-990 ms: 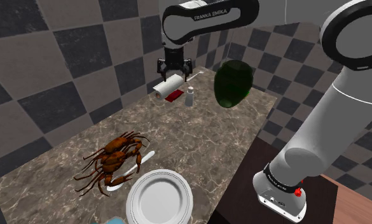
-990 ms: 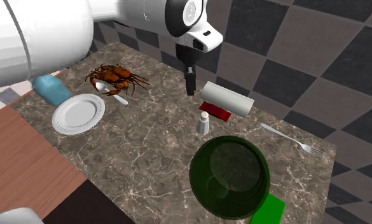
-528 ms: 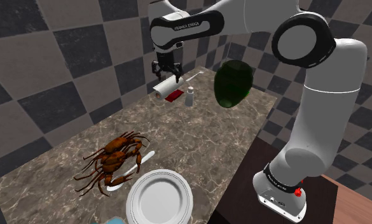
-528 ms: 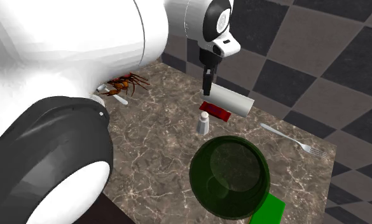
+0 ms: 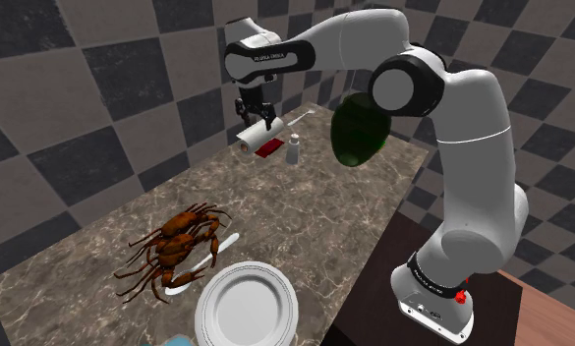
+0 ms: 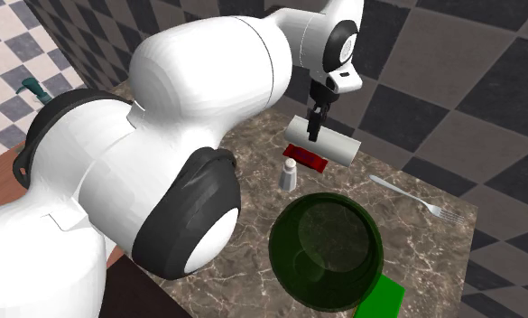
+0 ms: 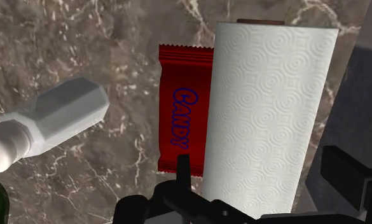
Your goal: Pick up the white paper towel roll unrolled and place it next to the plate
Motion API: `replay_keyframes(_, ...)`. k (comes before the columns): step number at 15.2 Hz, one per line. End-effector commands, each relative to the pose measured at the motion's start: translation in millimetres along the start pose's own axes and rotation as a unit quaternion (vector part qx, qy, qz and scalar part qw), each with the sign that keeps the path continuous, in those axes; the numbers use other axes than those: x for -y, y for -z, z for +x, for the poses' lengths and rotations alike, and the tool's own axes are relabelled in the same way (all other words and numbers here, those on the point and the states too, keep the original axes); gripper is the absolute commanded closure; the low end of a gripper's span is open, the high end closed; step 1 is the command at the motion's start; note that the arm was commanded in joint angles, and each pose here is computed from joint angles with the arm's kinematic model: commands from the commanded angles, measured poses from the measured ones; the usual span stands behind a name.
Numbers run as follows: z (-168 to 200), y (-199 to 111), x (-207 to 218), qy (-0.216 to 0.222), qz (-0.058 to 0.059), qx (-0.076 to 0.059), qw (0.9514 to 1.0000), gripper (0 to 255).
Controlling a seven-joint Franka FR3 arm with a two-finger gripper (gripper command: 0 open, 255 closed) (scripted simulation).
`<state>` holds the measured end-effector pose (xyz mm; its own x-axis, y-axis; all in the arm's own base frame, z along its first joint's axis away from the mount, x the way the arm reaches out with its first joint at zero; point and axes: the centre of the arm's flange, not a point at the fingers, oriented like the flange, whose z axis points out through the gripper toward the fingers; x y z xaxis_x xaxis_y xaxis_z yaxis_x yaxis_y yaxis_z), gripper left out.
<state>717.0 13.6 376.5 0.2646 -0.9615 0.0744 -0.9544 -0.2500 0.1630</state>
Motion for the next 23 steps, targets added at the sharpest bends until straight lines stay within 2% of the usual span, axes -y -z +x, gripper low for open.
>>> replay_keyframes(1, 2.3, -11.2, 1.5, -0.004, -0.001, 0.0, 1.0, 0)
replay_keyframes(6, 2.4, -35.4, 1.5, -0.004, -0.001, 0.0, 1.0, 0)
replay_keyframes(13, 2.3, -35.3, 1.4, -0.004, -0.001, 0.0, 1.0, 0)
replay_keyframes(14, 2.3, -35.3, 1.4, -0.004, -0.001, 0.0, 1.0, 255)
replay_keyframes(23, 2.4, -35.4, 1.5, -0.004, -0.001, 0.0, 1.0, 255)
